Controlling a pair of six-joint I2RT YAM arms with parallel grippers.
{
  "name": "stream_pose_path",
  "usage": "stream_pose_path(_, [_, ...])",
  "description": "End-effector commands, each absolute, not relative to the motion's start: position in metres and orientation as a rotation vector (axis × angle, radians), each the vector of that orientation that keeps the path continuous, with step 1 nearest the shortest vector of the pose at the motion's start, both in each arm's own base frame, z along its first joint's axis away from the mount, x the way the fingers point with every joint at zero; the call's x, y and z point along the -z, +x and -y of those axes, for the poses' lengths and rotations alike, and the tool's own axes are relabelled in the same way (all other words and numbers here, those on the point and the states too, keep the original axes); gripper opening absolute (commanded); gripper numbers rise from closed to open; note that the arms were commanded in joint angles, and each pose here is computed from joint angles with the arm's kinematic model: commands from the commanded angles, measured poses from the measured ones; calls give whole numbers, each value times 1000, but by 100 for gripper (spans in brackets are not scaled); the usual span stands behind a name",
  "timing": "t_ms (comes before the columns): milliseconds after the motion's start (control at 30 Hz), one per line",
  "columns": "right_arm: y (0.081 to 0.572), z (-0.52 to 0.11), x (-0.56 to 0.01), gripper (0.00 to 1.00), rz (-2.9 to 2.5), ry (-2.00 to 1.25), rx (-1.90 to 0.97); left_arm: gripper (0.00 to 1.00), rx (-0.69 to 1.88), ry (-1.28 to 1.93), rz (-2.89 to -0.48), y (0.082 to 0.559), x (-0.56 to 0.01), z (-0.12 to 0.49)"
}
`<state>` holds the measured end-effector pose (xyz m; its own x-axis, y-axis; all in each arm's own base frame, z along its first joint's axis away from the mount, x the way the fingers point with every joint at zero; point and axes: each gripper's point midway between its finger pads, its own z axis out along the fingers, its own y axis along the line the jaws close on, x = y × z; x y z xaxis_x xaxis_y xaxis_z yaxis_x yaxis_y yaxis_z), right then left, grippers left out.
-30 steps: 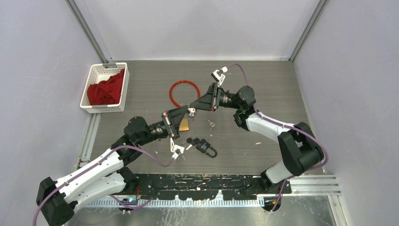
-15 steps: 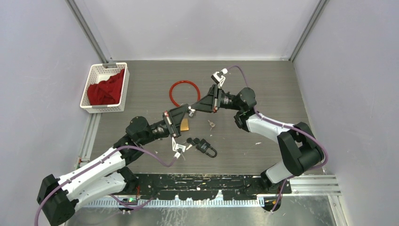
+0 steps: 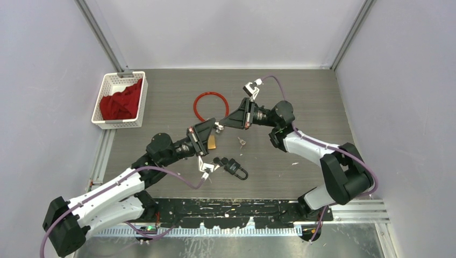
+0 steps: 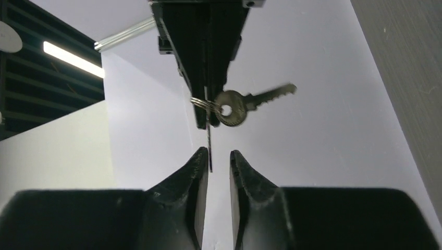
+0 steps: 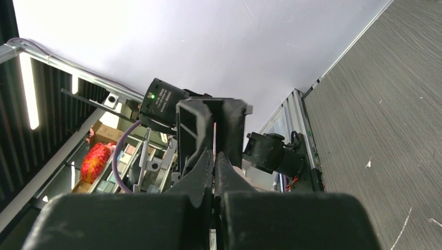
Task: Unlock with the key
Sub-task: Pick up the key from the center of the board.
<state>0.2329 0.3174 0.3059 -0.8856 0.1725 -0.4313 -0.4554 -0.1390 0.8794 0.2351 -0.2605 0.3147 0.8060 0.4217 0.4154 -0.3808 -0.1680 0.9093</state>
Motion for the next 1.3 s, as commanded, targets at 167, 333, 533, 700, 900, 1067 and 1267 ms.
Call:
stream_pose_path(167, [236,-306,-312,1,-1736,-428,-1860,88,-636,1701,-493,266,-293,224])
stream_pose_path(333, [236,-301,-303,1,-1774,-551,-1665,92,-92,1670,-1061,233,-287,214])
stream_pose_path(533, [221,-302,-311,1,-1690,-728,-1567,82,525,1531,-1638,177,-285,225])
stream_pose_path(700, [198,-309,-313,1,-1662,-864,-1555,76,922,1362,-1844,150,-291,236])
stream_pose_path(900, [178,-313,-318,1,-1629,-961,-1612,67,1345,1220,-2005,135,-305,246])
stream_pose_path(1067, [173,-315,-317,1,-1629,-985,-1631,63,1438,1197,-1988,129,-314,249])
stream_pose_path(1267, [164,-323,-320,1,-1612,-1011,-1693,59,1450,1141,-1987,133,-316,253])
